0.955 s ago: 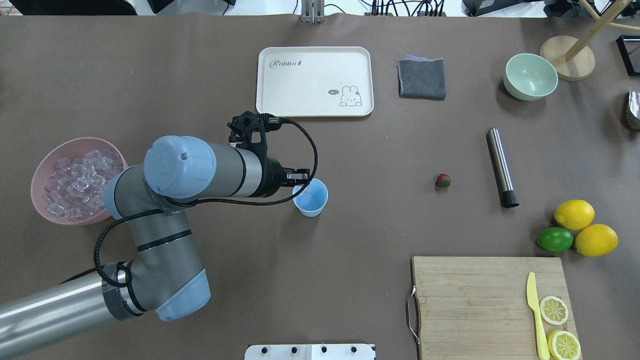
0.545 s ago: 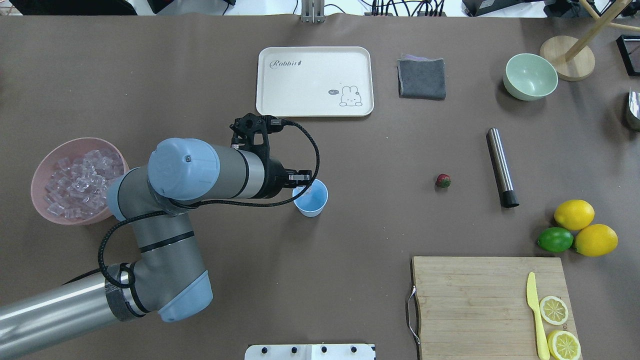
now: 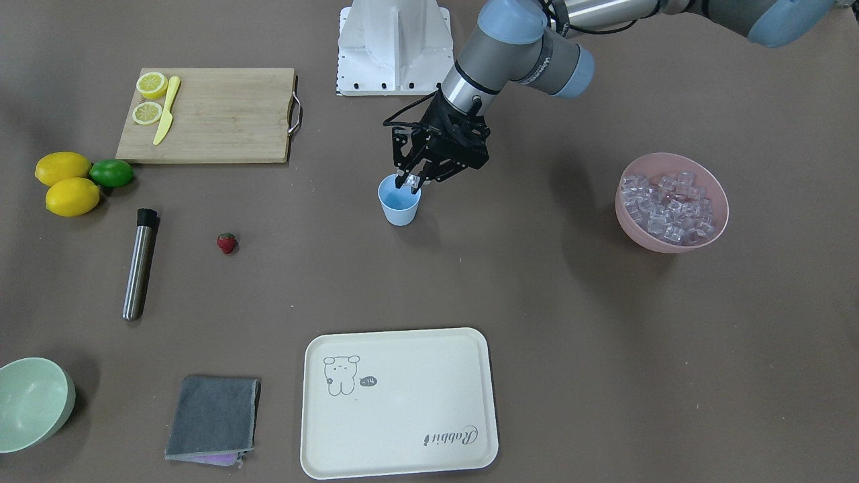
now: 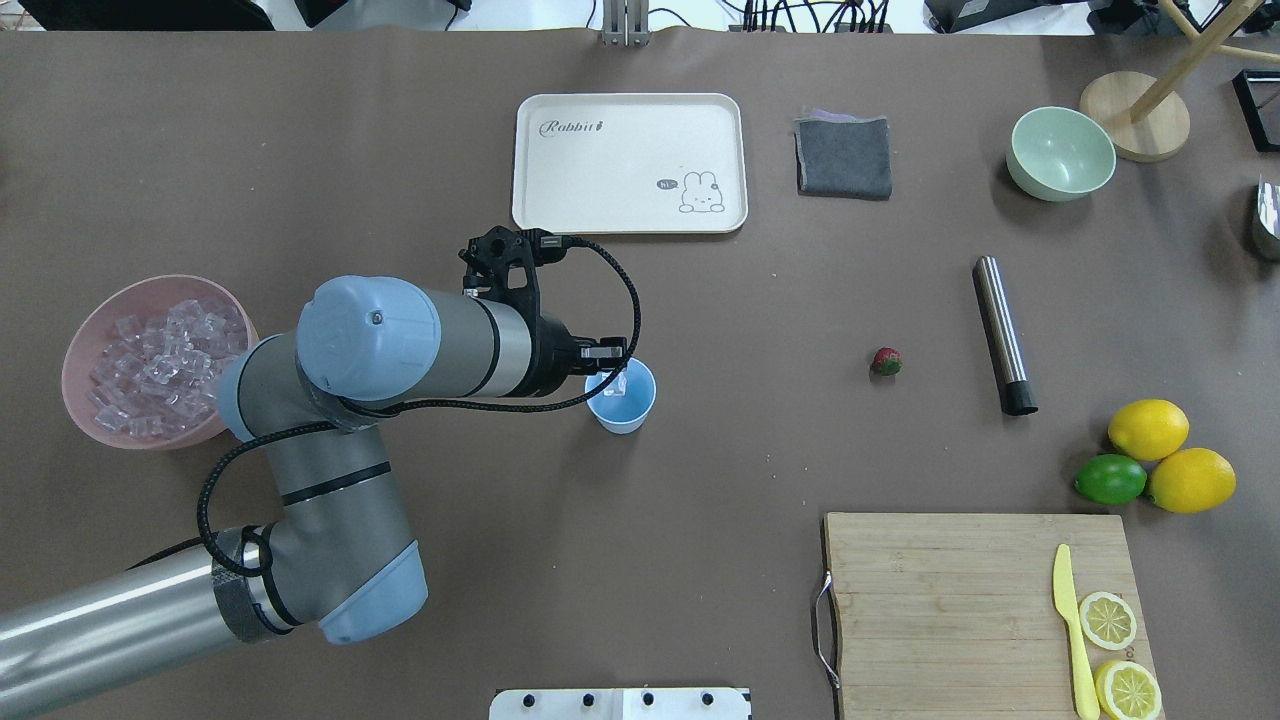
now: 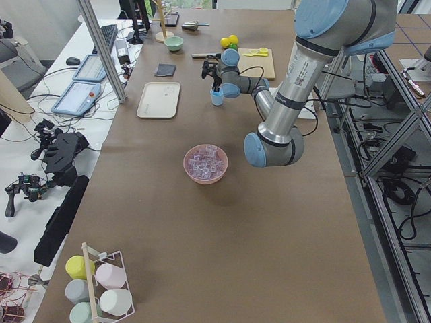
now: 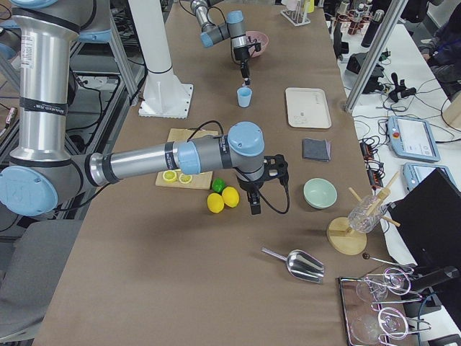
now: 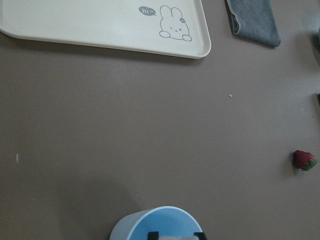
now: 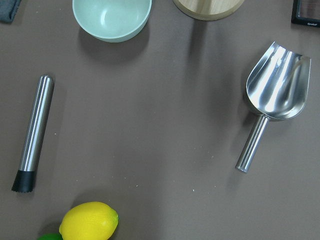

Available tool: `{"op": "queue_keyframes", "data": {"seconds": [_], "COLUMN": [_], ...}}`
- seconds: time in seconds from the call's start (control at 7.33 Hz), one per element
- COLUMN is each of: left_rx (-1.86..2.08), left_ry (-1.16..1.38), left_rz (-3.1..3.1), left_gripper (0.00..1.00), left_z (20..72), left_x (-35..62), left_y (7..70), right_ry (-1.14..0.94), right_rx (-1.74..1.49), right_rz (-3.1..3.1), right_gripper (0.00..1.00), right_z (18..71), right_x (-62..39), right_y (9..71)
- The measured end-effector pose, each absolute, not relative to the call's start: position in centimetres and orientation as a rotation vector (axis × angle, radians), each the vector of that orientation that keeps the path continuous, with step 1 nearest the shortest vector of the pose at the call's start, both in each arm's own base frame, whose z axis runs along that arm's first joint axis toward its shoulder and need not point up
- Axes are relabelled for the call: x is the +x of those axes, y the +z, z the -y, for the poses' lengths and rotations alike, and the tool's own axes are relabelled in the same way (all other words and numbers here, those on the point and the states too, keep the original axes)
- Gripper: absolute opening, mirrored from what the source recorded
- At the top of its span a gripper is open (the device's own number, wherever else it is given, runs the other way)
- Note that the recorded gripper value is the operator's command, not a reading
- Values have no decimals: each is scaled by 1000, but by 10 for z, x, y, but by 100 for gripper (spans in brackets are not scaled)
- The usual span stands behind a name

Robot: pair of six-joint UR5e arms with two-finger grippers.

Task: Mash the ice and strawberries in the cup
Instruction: 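Open the left gripper to drop the ice cube into the cup, then move the empty left gripper back over the ice bowl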

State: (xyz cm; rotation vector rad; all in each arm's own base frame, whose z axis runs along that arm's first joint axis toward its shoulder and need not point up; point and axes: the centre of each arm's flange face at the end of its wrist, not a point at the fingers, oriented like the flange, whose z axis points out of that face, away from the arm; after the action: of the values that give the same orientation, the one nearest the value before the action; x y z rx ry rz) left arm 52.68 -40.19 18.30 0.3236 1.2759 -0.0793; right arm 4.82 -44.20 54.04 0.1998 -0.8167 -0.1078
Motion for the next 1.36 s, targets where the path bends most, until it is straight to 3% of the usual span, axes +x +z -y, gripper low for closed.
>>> {"op": "queue_keyframes", "data": {"seconds": [0.41, 0.55, 0.68, 1.36], "left_rx": [322, 321, 320, 338], "left_ry": [-81, -81, -80, -15], "left_rz": [-1279, -1280, -1281, -1226], "left_gripper": [75, 90, 96, 98], "left_z": [402, 401, 400, 393], "left_x": [526, 527, 527, 483], "left_y": [182, 182, 182, 217], "right_ry": [-108, -108, -108, -112], "right_rx": [200, 200, 200, 202], "right_rz": [817, 817, 817, 816], "right_gripper": [100, 100, 100, 100], "right_z": [442, 442, 442, 442], "right_x": [48, 48, 48, 48], "right_y": [540, 541, 541, 541]}}
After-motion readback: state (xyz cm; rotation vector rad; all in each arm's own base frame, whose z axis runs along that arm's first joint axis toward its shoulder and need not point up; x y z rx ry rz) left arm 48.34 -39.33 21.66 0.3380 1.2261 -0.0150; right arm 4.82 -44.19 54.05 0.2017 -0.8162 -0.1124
